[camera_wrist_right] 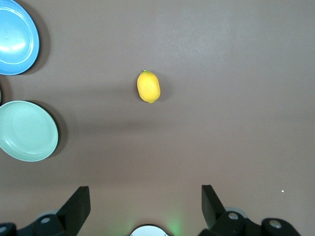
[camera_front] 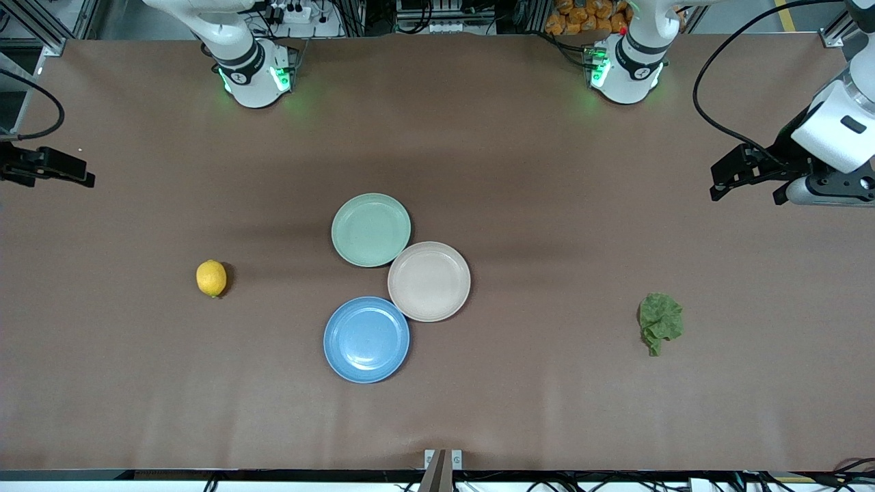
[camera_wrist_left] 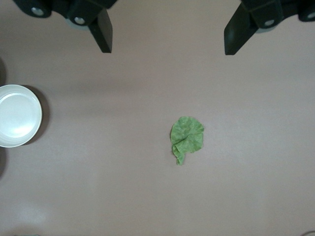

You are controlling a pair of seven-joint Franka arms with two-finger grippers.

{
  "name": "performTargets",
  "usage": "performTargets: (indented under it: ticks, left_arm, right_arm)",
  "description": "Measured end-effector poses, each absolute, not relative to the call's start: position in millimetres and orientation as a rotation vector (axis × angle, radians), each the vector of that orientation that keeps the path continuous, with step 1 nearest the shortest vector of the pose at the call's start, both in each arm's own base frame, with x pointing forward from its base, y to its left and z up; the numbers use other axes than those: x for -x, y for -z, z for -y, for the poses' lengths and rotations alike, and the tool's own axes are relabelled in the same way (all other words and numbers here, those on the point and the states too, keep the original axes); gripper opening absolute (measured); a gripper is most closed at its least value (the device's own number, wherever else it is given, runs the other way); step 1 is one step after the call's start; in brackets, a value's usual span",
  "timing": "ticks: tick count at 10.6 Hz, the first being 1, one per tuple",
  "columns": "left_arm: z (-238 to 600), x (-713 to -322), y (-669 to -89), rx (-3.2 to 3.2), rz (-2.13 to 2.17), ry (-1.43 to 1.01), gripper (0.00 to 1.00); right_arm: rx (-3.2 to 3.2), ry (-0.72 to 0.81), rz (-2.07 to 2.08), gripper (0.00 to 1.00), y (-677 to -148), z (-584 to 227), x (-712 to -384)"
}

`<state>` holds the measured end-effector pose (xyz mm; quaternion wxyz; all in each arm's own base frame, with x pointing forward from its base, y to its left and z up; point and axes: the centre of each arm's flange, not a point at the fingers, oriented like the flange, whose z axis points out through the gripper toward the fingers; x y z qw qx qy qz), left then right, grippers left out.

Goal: Pick lemon and lettuce from blue and beige plates

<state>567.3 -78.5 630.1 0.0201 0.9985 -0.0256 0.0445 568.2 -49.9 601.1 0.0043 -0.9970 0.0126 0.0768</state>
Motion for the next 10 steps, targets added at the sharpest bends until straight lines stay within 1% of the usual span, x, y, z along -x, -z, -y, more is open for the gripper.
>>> performTargets:
  ticks: [2, 5, 8, 10]
  left_arm:
    - [78.4, -567.4, -630.1, -3.097, 0.079, -0.138, 1.00]
    - [78.4, -567.4, -630.2, -3.097, 0.079, -0.138, 1.00]
    - [78.4, -567.4, -630.2, -3.097, 0.079, -0.139, 1.00]
    - [78.4, -567.4, -630.2, -3.097, 0.079, -0.139, 1.00]
  right_arm:
    - [3.125, -0.220, -0.039, 1.00, -583.0, 50.0, -569.0]
    - [3.125, -0.197, -0.039, 1.00, -570.2, 49.8, -560.2]
    - [3.125, -0.175, -0.038, 1.00, -571.3, 49.2, -547.7]
    - [3.127, -0.154, -0.034, 1.00, -578.1, 47.7, -545.1]
